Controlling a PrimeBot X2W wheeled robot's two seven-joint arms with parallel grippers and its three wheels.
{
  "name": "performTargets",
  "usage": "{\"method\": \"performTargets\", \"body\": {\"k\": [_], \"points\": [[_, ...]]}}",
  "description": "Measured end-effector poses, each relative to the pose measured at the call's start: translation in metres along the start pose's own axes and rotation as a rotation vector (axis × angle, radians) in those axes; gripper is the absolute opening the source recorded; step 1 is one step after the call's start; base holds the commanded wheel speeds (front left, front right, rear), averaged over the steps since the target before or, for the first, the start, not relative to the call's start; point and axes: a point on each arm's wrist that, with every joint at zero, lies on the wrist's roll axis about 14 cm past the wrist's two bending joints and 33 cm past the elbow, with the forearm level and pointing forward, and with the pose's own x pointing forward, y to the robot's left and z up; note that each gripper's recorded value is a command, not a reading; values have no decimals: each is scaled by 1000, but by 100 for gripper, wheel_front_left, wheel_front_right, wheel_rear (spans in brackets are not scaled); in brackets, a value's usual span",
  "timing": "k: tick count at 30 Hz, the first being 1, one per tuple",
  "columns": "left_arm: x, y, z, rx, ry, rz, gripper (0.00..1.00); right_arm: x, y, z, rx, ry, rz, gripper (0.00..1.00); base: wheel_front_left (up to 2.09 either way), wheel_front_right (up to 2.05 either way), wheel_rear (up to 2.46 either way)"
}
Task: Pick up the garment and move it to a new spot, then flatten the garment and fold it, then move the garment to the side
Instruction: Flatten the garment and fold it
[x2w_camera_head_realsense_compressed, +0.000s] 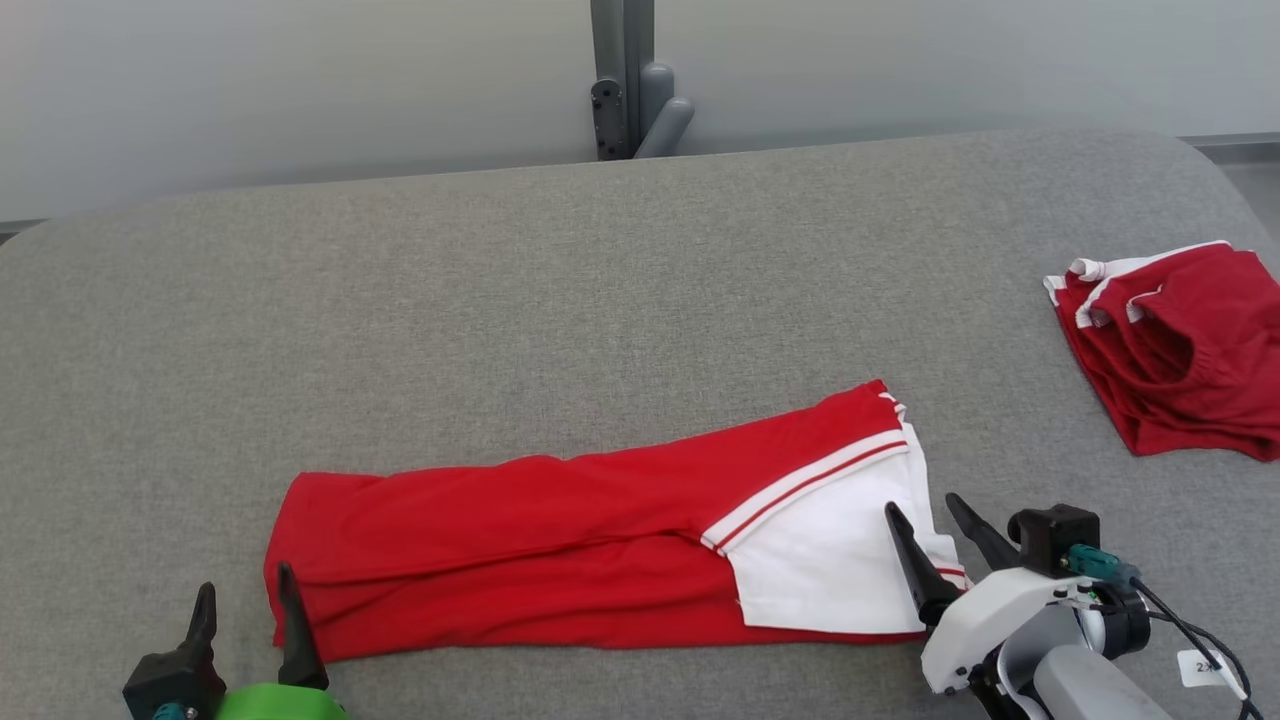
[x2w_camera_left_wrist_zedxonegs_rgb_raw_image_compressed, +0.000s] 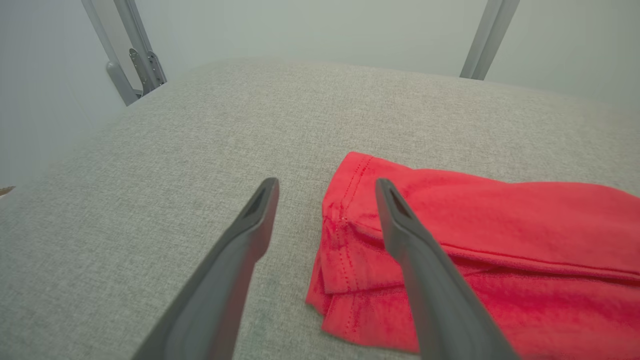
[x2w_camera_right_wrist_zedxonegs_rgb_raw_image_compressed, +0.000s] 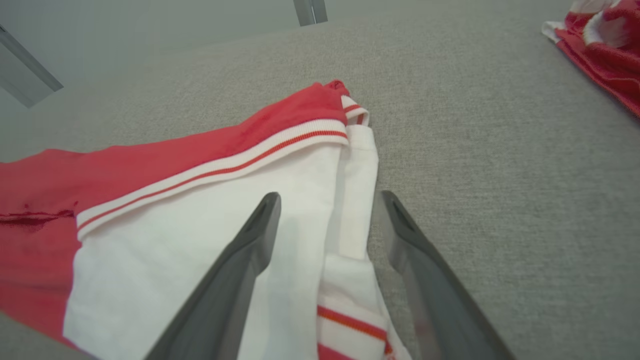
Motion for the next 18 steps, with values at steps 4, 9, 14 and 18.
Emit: {"method": "performTargets", "body": {"k": [4, 9, 14, 18], "points": [[-3, 6, -1, 0, 1, 18, 100, 13, 8, -12, -3, 59, 12, 100, 0, 0, 0], [-5, 12, -1, -13, 2, 38, 100, 20, -2, -26, -7, 127, -21, 100, 0, 0, 0], [-5, 15, -3, -12, 8, 49, 100, 26, 0, -35, 8, 154, -27, 100, 0, 0, 0], [-6, 16, -5, -11, 14, 53, 100, 29, 12, -40, 25, 171, -2, 75, 0, 0, 0]]}}
